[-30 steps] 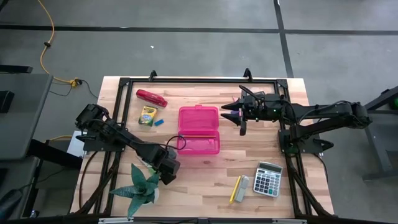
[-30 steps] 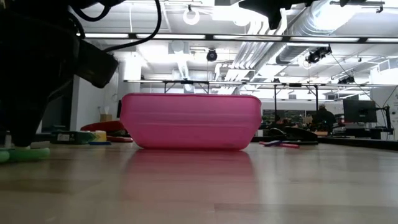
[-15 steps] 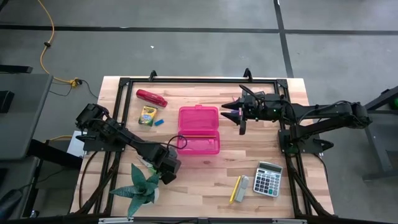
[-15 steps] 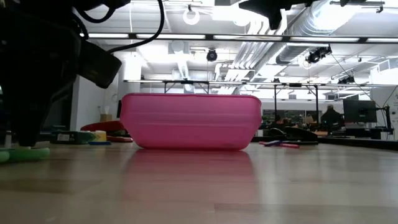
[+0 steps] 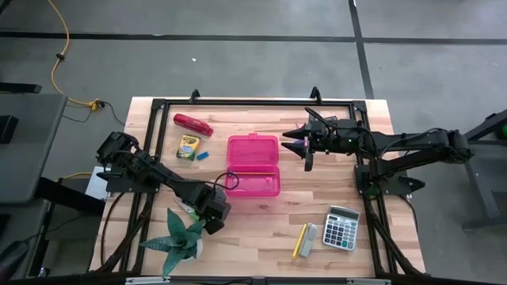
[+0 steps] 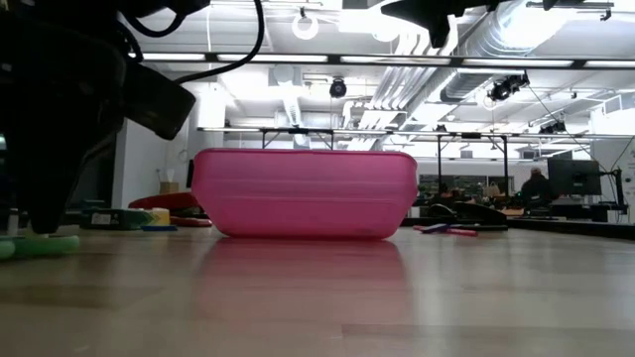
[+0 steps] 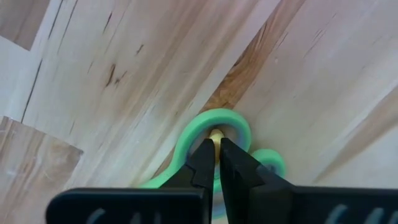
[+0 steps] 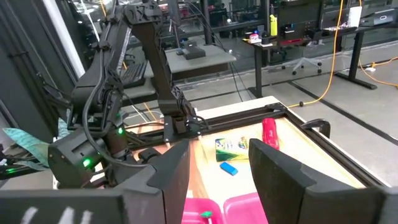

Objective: Pack school essentials
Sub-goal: Put the yellow eraser into the pink supply box

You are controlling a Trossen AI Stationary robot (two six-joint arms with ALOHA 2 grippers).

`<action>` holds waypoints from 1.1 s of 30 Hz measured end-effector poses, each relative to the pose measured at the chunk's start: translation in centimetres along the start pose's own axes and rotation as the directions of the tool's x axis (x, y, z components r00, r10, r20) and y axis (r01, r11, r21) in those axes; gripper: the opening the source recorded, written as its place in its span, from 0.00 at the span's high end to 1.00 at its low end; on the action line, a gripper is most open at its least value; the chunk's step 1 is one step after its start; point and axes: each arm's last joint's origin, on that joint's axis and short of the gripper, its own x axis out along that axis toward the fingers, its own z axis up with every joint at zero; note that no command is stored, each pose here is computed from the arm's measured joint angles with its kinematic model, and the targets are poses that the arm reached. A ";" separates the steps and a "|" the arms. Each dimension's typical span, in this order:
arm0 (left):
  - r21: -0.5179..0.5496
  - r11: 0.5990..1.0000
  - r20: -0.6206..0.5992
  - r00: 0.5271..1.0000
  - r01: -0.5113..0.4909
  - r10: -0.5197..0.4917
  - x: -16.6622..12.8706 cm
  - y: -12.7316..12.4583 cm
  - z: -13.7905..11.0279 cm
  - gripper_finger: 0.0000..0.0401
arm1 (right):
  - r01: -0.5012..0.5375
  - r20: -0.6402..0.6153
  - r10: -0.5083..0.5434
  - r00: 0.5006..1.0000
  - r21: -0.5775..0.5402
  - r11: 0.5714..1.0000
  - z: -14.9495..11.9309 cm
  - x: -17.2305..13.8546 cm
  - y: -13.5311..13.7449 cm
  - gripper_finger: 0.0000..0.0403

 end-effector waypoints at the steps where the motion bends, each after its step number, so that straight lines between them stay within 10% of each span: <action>1: 0.005 1.000 0.000 1.000 0.000 0.000 0.0 0.0 0.1 1.00 | 0.000 0.000 0.000 1.000 0.000 1.000 0.0 0.0 0.0 0.61; 19: 0.182 0.961 0.294 0.921 0.207 -0.254 -11.2 5.6 1.4 1.00 | 0.000 -0.001 0.000 1.000 0.000 1.000 0.0 0.0 0.0 0.61; 23: 0.262 0.933 0.540 0.764 0.246 -0.353 -15.8 8.2 1.5 1.00 | 0.000 -0.001 0.000 1.000 0.001 1.000 0.0 0.0 0.0 0.61; 27: 0.346 0.908 0.755 0.504 0.237 -0.420 -20.0 10.3 2.0 1.00 | 0.000 0.002 0.000 1.000 0.006 1.000 0.0 0.0 0.0 0.61; 33: 0.487 0.855 0.840 0.173 0.176 -0.514 -23.7 11.7 3.6 1.00 | -0.005 0.034 0.005 0.999 0.009 1.000 0.3 0.0 0.0 0.61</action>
